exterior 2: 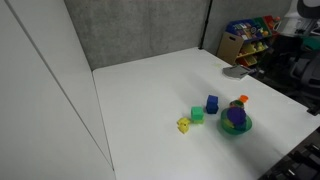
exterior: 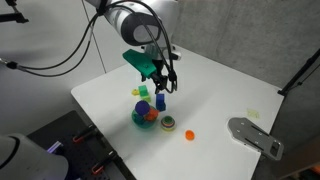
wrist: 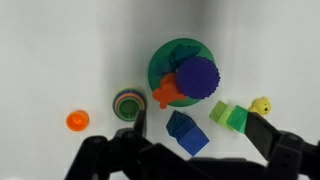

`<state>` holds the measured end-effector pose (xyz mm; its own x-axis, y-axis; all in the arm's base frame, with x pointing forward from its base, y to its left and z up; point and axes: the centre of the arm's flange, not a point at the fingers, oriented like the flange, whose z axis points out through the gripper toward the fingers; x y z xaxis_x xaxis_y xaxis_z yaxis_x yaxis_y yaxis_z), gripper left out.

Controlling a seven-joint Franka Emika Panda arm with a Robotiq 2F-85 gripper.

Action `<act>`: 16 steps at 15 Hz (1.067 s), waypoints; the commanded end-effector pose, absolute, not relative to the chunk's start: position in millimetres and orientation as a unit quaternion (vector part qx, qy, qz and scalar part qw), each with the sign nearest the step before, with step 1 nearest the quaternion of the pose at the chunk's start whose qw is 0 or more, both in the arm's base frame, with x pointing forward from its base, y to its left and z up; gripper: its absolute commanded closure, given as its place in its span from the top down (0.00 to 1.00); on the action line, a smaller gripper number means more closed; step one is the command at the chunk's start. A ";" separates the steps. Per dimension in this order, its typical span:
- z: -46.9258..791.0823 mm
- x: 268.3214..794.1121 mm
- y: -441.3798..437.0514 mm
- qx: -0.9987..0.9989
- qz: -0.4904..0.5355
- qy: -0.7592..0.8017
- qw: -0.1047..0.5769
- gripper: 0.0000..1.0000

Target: Put the small orange bowl inside the purple bowl on the pile

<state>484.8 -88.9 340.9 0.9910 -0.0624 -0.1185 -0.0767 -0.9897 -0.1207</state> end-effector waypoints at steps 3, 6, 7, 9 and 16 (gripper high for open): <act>407.9 452.4 -75.5 -0.996 0.062 0.062 0.022 1.00; 437.1 439.9 -67.0 -0.995 0.061 0.075 -0.013 1.00; 446.0 435.2 -63.3 -0.995 0.064 0.078 -0.024 1.00; 461.1 425.7 -55.8 -0.993 0.070 0.084 -0.041 1.00; 476.8 419.6 -50.4 -0.993 0.068 0.080 -0.046 1.00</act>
<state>419.5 -50.4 476.8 0.9779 -0.1650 -0.1286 -0.1525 -0.9831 0.1016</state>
